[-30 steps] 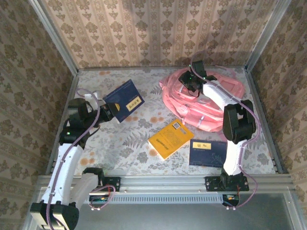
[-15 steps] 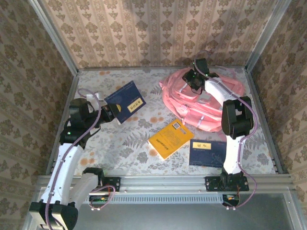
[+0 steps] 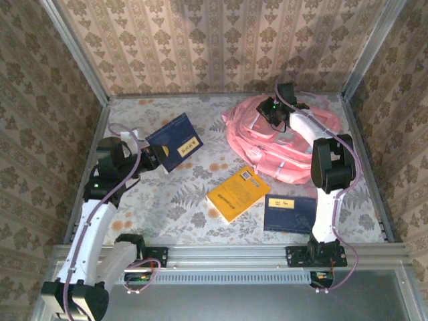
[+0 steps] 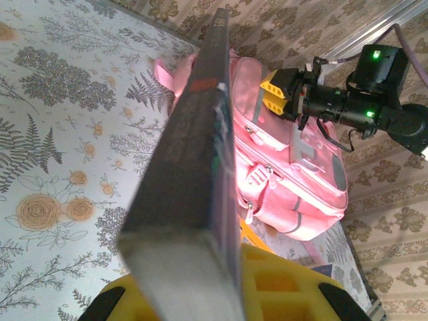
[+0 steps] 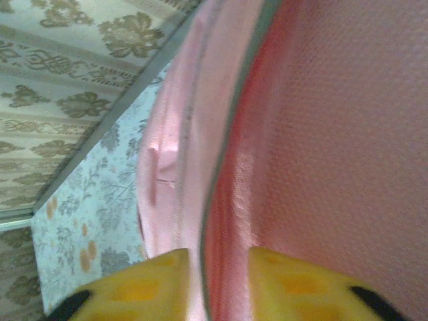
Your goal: Pack the student bag
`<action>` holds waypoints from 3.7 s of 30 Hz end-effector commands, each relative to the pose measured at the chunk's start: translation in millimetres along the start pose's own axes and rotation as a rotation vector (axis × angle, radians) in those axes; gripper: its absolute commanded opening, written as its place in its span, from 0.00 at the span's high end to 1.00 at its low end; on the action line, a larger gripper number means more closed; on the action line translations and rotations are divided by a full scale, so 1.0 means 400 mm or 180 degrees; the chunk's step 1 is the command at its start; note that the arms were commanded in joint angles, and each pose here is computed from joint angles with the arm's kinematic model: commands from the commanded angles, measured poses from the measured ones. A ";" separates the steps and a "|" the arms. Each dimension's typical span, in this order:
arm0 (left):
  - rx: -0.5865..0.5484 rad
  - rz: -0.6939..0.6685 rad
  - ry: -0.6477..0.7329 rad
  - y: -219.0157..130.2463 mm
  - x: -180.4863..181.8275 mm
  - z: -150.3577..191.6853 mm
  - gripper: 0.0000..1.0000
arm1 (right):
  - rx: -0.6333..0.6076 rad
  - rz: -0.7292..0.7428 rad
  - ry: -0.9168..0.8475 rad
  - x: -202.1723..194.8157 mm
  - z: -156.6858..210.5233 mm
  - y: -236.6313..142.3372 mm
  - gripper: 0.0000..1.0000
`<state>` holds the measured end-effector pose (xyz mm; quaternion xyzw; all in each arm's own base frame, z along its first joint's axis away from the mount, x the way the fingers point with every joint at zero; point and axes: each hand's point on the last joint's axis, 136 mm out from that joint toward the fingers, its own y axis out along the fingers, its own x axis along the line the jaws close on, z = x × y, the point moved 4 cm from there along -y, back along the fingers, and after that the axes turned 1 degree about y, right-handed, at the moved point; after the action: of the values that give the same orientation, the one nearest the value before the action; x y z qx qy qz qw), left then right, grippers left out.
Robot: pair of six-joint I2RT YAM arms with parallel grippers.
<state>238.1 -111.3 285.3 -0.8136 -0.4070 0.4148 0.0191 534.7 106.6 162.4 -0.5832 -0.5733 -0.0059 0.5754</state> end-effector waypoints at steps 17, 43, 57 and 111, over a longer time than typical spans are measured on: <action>-0.0087 0.0052 0.0091 0.001 -0.007 -0.024 1.00 | 0.0472 0.0187 -0.0382 0.021 -0.017 0.093 0.88; -0.0250 -0.0844 -0.0169 -0.085 0.049 -0.038 1.00 | 0.1229 -0.2610 -0.2648 0.591 0.213 -0.342 1.00; -0.0115 0.0576 -0.0772 0.029 0.005 -0.056 1.00 | 0.1654 -0.3378 -0.2079 0.645 0.164 -0.480 1.00; 0.0826 0.1210 -0.1263 0.516 -0.018 -0.087 0.18 | 0.1585 -0.3310 -0.1953 0.683 0.193 -0.506 1.00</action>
<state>402.0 -255.8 209.0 -0.7410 -0.1860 0.6445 -0.0300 481.2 290.7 366.3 -0.0786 -0.8389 0.0477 0.5364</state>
